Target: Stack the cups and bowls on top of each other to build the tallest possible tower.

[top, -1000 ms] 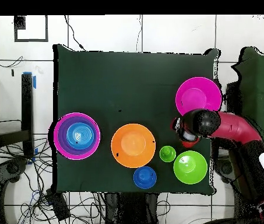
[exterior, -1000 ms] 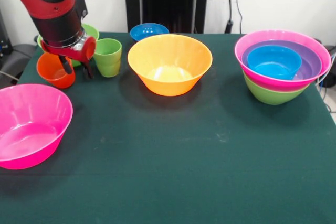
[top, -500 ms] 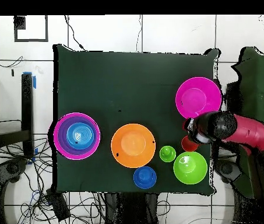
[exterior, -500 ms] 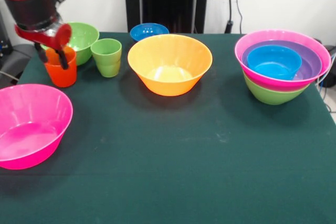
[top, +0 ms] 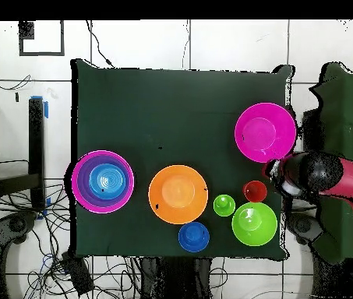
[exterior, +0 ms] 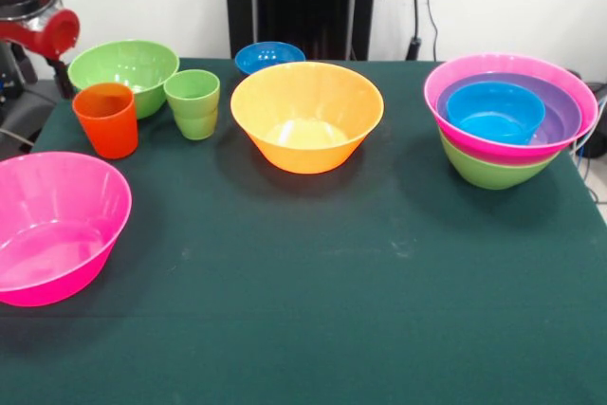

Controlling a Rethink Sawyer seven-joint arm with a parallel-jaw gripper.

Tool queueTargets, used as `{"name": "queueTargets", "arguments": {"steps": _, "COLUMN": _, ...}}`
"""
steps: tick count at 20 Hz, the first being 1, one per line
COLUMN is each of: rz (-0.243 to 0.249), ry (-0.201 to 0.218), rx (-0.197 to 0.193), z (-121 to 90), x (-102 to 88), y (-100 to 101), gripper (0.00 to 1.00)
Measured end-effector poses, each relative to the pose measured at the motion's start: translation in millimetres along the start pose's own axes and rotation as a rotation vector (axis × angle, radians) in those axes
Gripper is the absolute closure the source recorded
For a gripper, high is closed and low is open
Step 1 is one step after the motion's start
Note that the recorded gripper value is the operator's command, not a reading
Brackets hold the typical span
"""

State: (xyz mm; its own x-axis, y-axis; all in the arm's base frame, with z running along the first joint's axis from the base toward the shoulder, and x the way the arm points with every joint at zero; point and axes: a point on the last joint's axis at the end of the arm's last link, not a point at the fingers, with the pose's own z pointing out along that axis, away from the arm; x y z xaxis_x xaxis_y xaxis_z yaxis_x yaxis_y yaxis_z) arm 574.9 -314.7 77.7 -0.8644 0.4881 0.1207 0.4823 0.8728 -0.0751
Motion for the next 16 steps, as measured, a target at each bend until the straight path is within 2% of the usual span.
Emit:
{"name": "queueTargets", "arguments": {"steps": 9, "rz": 0.005, "ry": -0.007, "rx": 0.006, "z": -4, "x": -0.3, "y": -6, "gripper": 0.00}}
{"name": "queueTargets", "arguments": {"steps": 16, "rz": -0.005, "ry": 0.014, "rx": 0.004, "z": 1, "x": 9.6, "y": -2, "gripper": 0.00}}
